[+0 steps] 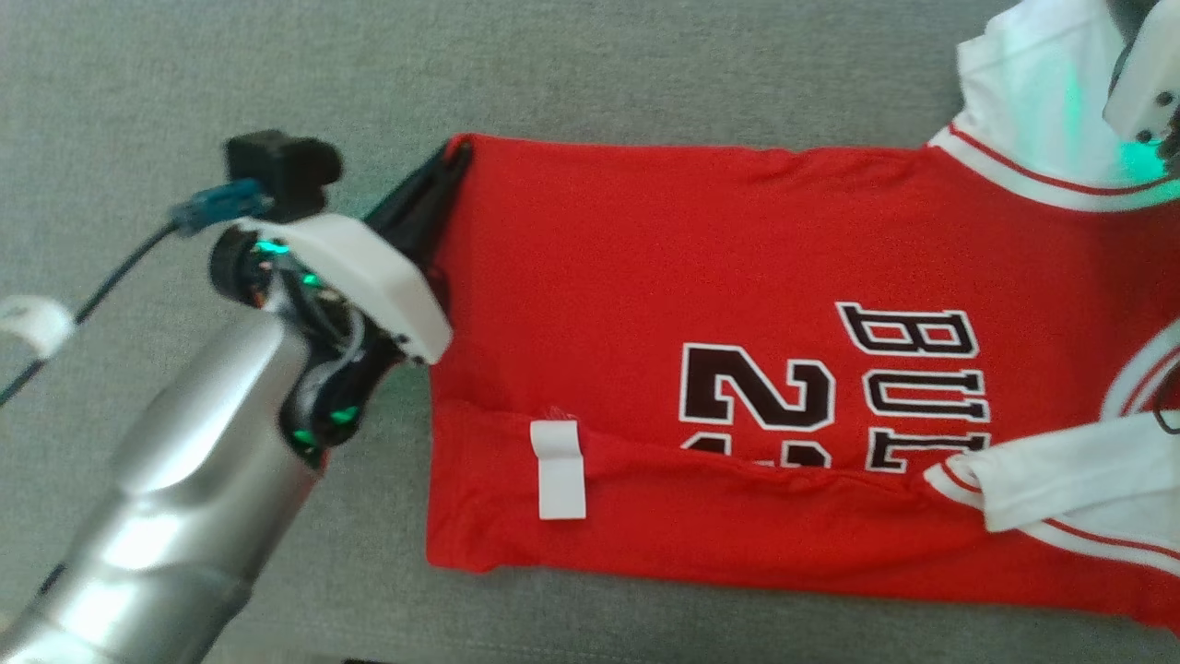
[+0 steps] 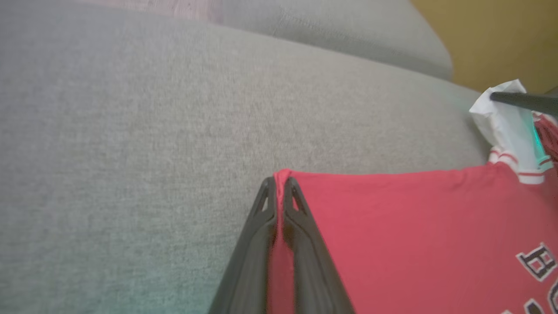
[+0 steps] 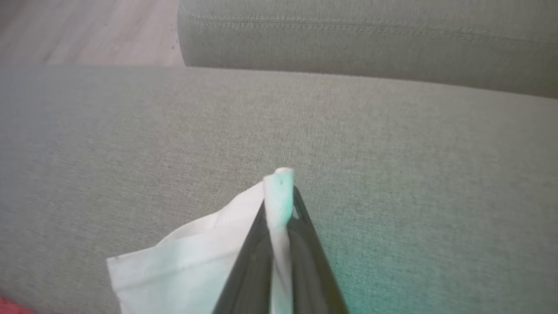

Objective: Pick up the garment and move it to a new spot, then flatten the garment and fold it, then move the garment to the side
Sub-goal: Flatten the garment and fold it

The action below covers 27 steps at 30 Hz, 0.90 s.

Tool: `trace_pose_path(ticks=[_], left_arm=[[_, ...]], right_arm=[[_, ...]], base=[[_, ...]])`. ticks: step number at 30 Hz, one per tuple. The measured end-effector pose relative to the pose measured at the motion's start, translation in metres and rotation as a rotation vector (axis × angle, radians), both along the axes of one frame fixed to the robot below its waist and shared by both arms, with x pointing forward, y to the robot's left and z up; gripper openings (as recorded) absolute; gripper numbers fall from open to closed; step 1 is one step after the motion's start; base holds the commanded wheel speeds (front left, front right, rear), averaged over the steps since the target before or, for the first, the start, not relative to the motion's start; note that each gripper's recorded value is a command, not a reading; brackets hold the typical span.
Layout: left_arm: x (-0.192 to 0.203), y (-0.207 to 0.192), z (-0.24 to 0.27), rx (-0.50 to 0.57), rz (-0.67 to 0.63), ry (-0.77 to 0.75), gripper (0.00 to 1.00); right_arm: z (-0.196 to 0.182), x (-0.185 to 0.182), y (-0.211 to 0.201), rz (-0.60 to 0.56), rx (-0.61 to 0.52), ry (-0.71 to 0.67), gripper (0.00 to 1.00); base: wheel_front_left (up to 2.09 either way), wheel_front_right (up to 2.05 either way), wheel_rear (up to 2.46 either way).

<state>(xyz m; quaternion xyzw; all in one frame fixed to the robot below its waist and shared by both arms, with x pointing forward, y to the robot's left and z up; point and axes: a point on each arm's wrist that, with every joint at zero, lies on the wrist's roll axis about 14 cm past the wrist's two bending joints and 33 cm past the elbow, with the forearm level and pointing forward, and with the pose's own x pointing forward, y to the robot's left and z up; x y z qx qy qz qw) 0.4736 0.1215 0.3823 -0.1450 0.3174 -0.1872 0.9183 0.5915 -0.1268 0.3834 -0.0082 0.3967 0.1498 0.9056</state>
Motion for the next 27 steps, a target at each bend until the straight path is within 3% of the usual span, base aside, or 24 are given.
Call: trace_pose_path(ticks=[5,7,17,27], left_arm=[[-0.001,0.008,0.028,-0.049,0.040,-0.077,0.00],[-0.016,0.006,0.040,-0.075,0.045,-0.095,0.00],[-0.082,-0.010,0.046,-0.160,0.076,-0.038,0.00],[-0.107,-0.017,0.046,-0.184,0.081,-0.008,0.00]], right_arm=[[0.042,-0.001,-0.009,-0.009,0.034,-0.101,0.00],[0.054,-0.020,-0.020,-0.024,0.058,-0.125,0.00],[0.041,-0.139,-0.054,-0.033,0.038,-0.014,0.00],[0.031,-0.191,-0.071,-0.098,0.049,0.060,0.00]], base=[[0.00,0.00,0.00],[0.00,0.00,0.00],[0.00,0.00,0.00],[0.00,0.00,0.00]])
